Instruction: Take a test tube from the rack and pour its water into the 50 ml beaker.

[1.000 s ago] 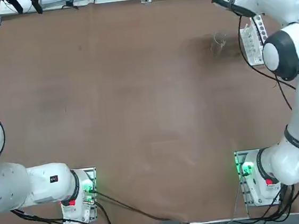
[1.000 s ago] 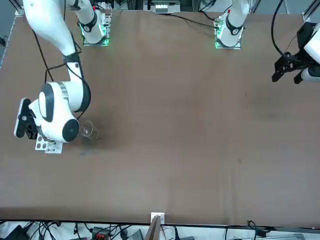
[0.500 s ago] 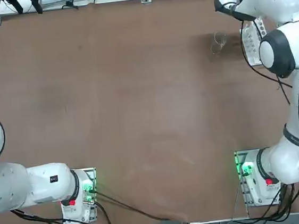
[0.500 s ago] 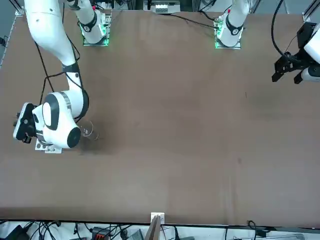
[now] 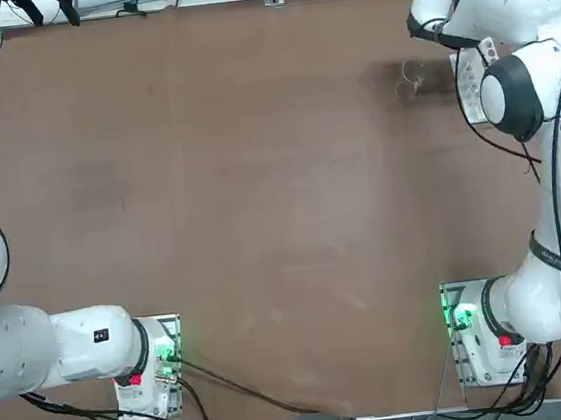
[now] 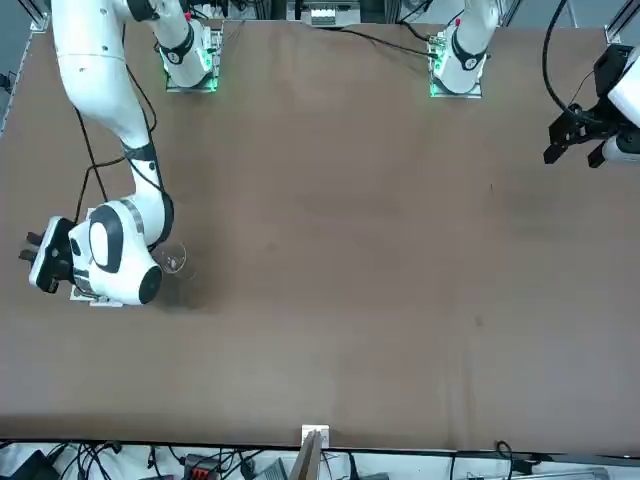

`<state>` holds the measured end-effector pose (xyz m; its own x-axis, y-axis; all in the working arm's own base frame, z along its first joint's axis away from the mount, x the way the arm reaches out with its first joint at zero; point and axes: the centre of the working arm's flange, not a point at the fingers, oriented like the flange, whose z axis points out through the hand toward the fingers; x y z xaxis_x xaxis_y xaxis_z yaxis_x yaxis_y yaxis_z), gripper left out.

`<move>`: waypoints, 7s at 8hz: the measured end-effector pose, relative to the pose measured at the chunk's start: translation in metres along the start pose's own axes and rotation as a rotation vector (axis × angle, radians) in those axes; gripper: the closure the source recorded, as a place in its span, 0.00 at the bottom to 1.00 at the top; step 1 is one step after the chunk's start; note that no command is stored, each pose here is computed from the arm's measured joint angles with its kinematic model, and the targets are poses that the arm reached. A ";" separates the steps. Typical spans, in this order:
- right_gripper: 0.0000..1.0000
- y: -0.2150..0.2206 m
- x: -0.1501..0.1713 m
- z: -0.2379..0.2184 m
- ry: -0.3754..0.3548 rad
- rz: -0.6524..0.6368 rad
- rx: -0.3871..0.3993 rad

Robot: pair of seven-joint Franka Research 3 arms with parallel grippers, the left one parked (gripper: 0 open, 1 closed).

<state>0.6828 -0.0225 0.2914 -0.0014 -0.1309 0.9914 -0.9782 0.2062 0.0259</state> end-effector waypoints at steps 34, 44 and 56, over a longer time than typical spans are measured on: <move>0.76 0.006 -0.067 0.010 0.012 0.059 -0.010; 0.73 0.009 -0.097 0.019 -0.001 0.033 -0.019; 0.00 -0.004 -0.029 -0.015 -0.086 -0.050 0.015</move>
<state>0.6894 -0.0051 0.2640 0.0301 -0.2233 0.9743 -0.9806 0.1825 0.0721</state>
